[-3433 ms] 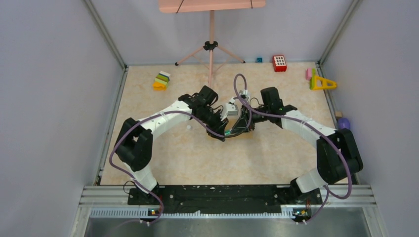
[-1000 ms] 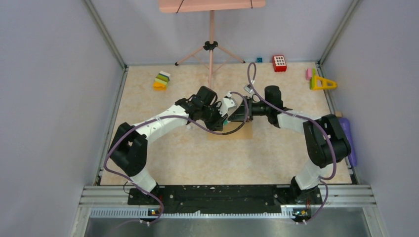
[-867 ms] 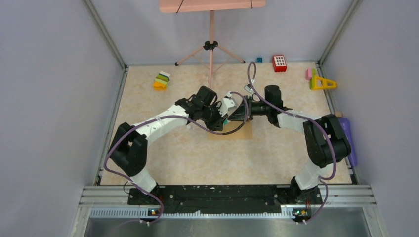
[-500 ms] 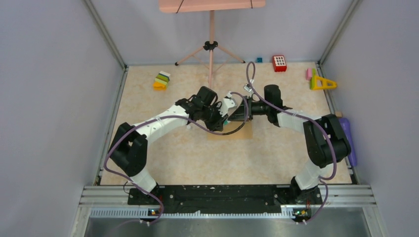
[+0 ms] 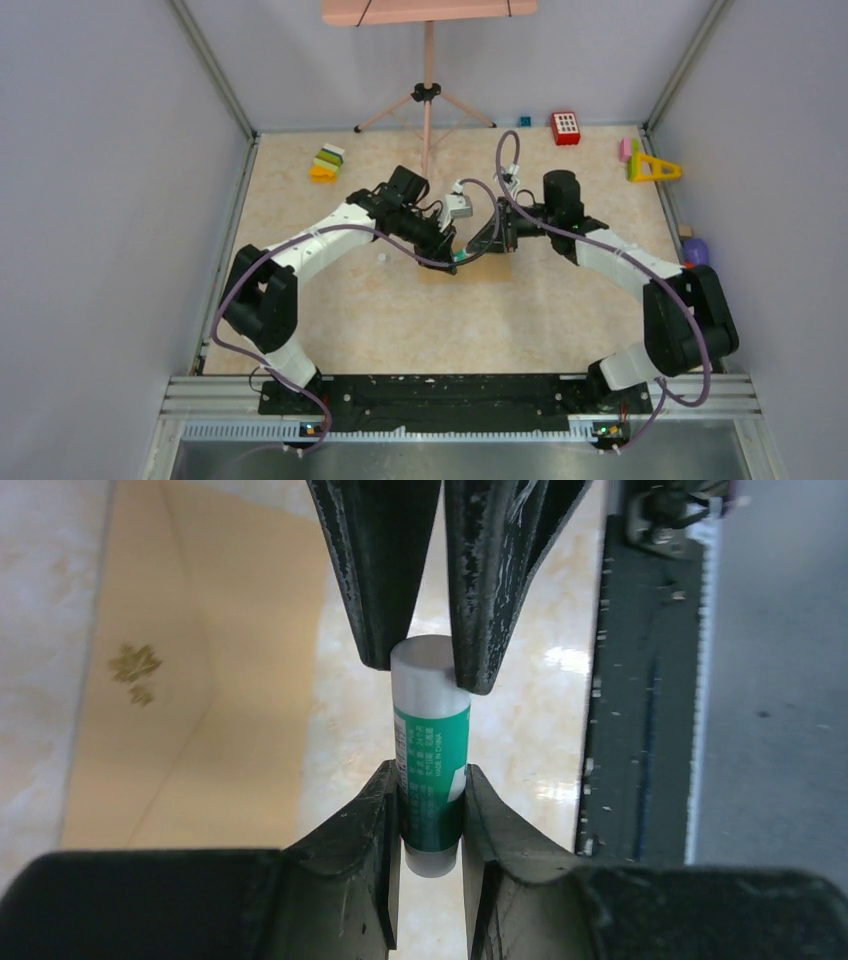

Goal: Place the letter into the envelope and seal it
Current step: Screw the solid glue.

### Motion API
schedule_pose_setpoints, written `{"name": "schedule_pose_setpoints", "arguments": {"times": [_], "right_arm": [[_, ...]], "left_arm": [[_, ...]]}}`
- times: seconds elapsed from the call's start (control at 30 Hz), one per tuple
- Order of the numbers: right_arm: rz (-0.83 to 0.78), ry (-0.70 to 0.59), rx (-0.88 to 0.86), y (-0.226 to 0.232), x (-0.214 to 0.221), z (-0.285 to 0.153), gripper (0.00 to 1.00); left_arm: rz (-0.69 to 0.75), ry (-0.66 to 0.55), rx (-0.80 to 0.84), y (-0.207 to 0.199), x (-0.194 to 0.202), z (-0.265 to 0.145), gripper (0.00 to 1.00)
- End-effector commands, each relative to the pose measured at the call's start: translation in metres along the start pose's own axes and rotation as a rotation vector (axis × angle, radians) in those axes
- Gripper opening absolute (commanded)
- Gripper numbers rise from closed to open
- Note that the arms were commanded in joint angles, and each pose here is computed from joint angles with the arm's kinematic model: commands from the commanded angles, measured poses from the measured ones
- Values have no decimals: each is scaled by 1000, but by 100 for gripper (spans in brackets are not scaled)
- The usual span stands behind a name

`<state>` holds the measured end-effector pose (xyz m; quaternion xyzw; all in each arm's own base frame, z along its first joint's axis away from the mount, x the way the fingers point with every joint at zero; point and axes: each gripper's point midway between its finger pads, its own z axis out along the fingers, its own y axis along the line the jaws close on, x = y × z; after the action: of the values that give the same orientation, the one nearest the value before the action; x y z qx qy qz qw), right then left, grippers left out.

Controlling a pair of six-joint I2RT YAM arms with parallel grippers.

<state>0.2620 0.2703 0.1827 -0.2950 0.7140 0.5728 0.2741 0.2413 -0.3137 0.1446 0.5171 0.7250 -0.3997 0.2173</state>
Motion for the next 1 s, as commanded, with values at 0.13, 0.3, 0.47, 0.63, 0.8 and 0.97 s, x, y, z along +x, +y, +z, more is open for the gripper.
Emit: {"name": "schedule_pose_setpoints", "arguments": {"times": [0.13,0.3,0.47,0.63,0.8,0.97], "right_arm": [[-584,-37,-118,53,0,-10,32],[-517,-47,-92,56,-5,-8,52],[-288,-39,-11,39,-19,-5,57],[-103,-89,20,24,-27,-9,57],[-29,-137,74,10,-36,-10,57],[103,-120,122,-14,-30,-6,57]], "left_arm": [[-41,-90,369,-55,-14,-15,0],[-37,-82,314,-47,-13,-13,0],[-22,-86,125,-19,-13,-11,0],[-8,-77,-40,5,-11,-14,0],[0,-72,-127,18,-10,-16,0],[13,-45,-237,34,-6,-15,0]]}}
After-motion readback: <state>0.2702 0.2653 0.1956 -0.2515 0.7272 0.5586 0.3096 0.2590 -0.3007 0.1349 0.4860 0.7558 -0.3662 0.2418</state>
